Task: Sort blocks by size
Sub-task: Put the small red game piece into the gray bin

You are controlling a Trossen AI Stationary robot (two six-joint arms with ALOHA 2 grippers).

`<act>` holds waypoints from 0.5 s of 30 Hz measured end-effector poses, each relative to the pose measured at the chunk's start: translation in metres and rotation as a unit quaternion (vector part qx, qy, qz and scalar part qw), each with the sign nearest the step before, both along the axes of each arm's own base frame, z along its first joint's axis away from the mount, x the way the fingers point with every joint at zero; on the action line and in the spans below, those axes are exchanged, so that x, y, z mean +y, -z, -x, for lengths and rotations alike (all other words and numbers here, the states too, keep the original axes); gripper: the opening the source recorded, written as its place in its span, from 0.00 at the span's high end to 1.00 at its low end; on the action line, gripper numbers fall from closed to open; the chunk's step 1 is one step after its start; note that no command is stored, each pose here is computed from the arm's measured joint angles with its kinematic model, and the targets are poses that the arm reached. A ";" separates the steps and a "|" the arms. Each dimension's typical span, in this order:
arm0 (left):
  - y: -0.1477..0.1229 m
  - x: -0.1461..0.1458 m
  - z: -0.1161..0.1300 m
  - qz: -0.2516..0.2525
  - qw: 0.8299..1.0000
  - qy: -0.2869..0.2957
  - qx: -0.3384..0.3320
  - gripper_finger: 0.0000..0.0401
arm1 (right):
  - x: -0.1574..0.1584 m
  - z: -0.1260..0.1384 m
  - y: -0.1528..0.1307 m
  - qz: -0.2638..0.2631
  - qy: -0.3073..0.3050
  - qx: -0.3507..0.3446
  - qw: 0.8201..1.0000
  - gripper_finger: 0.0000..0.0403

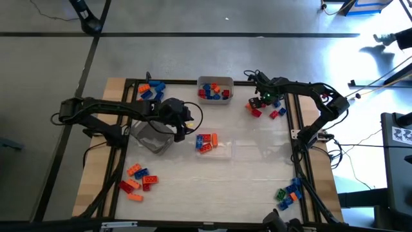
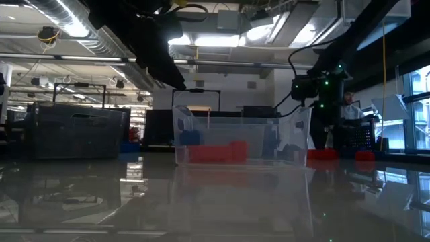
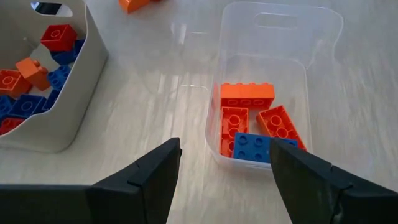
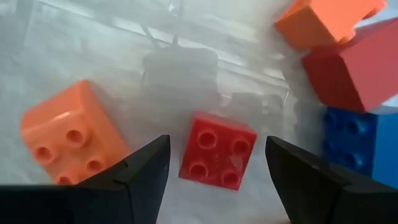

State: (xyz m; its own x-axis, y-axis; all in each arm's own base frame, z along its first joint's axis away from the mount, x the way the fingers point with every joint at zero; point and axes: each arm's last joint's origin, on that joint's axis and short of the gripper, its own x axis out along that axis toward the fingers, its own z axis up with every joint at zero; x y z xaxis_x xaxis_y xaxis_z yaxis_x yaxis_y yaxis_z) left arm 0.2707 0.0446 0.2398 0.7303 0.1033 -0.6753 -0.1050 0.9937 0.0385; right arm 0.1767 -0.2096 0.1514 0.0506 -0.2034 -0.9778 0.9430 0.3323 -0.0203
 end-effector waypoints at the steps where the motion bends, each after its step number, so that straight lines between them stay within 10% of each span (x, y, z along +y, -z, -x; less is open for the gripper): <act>1: 0.000 0.000 0.000 0.000 1.000 0.000 0.000 0.42 | 0.000 0.000 0.001 0.002 0.000 -0.002 1.000 0.35; 15: 0.000 0.000 0.000 0.000 1.000 0.000 0.000 0.42 | 0.005 0.002 0.008 -0.007 -0.018 -0.016 1.000 0.58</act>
State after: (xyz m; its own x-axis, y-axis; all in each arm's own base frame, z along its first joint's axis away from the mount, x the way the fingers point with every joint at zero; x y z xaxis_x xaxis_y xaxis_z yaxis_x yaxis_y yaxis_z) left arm 0.2707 0.0447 0.2398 0.7304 0.1035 -0.6751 -0.1047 0.9937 0.0391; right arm 0.1751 -0.2049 0.1433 0.0886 -0.1866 -0.9784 0.9303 0.3665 0.0143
